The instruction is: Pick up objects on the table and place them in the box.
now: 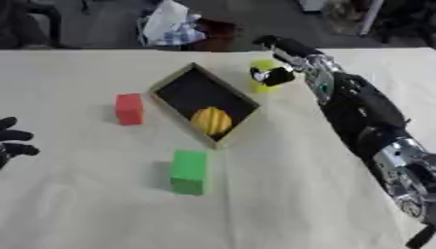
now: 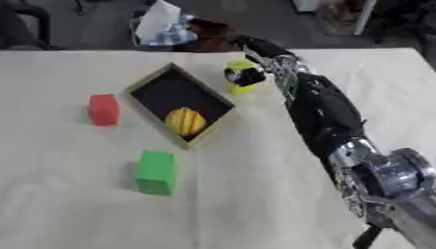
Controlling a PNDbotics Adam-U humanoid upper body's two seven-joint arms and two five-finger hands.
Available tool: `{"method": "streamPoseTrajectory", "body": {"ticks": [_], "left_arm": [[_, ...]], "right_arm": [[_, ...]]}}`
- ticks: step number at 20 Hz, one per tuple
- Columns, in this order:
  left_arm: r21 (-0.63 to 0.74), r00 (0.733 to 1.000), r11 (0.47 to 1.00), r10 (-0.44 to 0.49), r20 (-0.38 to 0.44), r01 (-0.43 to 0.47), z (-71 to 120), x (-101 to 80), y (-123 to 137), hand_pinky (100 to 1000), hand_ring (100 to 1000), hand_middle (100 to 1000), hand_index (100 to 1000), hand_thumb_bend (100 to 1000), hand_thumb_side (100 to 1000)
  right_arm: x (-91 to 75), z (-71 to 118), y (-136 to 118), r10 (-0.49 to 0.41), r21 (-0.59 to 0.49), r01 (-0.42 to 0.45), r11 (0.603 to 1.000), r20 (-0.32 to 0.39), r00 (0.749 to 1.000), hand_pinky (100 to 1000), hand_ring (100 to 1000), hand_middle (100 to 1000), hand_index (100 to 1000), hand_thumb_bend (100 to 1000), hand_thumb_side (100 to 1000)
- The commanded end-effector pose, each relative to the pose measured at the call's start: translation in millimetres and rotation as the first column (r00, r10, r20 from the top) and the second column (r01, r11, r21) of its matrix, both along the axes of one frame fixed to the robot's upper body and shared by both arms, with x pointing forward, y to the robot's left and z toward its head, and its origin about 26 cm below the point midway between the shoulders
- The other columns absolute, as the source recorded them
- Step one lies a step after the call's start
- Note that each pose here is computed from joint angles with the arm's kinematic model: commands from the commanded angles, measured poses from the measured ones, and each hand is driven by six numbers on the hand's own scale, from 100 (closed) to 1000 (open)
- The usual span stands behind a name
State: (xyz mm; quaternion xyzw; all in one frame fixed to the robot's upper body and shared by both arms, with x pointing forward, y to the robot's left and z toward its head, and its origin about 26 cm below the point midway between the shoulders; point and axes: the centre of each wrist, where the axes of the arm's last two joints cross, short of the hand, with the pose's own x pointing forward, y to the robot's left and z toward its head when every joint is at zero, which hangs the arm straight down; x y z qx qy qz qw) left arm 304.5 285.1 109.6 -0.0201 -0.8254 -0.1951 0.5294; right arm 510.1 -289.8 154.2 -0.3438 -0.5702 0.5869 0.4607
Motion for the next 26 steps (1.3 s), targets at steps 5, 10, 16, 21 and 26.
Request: {"method": "streamPoseTrajectory", "body": {"ticks": [5,10,16,21,26], "left_arm": [[0.014,1.0,1.0,-0.01,0.024,0.01,7.9,0.5,1,816,626,660,876,100,883],[0.014,1.0,1.0,-0.009,0.024,0.009,7.9,0.4,1,816,626,660,876,100,884],[0.016,1.0,1.0,-0.012,0.025,0.011,8.3,0.7,0,816,626,660,876,100,887],[0.018,1.0,1.0,-0.015,0.028,0.015,9.1,1.1,0,816,626,659,876,100,888],[0.019,0.999,1.0,-0.019,0.031,0.019,10.0,1.6,-1,817,626,659,876,100,891]], "right_arm": [[1.3,15.6,-9,-0.002,-0.067,0.0,0.998,-0.024,1.0,940,1000,1000,1000,206,469],[0.6,17.3,-12,-0.059,-0.069,0.062,0.996,0.039,0.997,939,1000,1000,1000,219,433],[0.0,13.9,-15,-0.111,-0.068,0.118,0.991,0.103,0.988,938,1000,1000,1000,208,430],[-1.3,4.7,-17,-0.137,-0.062,0.143,0.988,0.086,0.987,928,1000,1000,1000,184,455],[-3.0,-3.7,-20,-0.178,-0.052,0.182,0.982,0.071,0.981,917,993,1000,1000,170,457]]}}
